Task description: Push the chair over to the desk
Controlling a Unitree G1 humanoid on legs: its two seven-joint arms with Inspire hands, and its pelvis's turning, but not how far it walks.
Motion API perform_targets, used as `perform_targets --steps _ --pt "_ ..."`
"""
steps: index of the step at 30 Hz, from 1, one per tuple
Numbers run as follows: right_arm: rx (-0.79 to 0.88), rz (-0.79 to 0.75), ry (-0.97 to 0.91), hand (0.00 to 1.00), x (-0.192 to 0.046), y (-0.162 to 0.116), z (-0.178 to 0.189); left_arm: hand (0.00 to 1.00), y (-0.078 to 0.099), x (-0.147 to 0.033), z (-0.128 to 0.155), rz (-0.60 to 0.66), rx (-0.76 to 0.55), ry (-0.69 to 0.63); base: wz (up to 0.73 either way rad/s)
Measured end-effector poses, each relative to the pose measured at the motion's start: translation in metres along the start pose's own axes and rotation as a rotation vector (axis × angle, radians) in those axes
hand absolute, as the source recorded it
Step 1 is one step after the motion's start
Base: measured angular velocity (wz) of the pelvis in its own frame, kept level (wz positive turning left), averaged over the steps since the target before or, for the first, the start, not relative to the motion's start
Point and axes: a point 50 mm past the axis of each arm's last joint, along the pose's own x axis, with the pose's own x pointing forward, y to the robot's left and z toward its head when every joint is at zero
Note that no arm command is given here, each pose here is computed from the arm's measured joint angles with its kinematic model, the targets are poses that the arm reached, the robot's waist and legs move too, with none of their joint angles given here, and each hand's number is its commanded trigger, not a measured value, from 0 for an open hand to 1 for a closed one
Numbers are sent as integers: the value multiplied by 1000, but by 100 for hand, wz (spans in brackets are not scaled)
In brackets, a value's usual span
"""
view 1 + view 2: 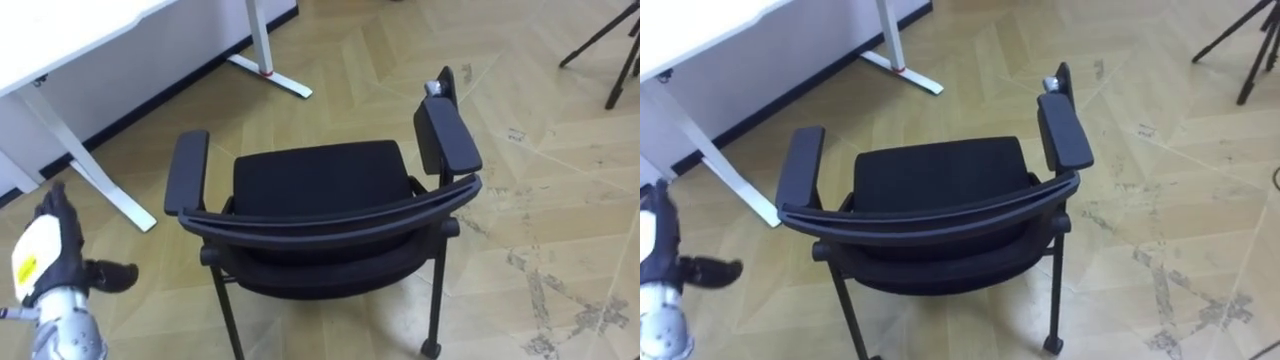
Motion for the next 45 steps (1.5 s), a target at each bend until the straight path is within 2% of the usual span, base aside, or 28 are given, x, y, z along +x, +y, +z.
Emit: perform_targets --steps 7,12,17,22,26,34,38,40,43,45 --pt "-23 16 12 0 0 4 -2 0 10 4 32 47 13 -129 -2" --pt "-27 38 19 0 0 6 -4 0 7 1 52 23 134 -241 1" --pt "-33 38 9 0 1 6 -1 0 3 0 59 -53 294 -317 2" --pt "-31 38 15 0 0 1 -1 0 10 0 70 -88 389 -371 0" --pt "-34 35 18 0 0 -4 3 0 19 -2 87 -109 512 -464 0" --pt "-39 58 -8 0 2 -4 16 0 37 -10 111 -242 654 -517 1" --pt "-49 59 -32 0 2 -5 31 0 34 -13 107 -427 745 -465 -1" --pt "-48 48 -39 0 2 -9 34 0 38 -18 112 -502 733 -459 2" --pt "-40 37 -35 0 1 -13 33 0 45 -25 126 -545 728 -500 11" --pt "-40 25 -24 0 1 -17 31 0 54 -24 143 -574 726 -542 9"
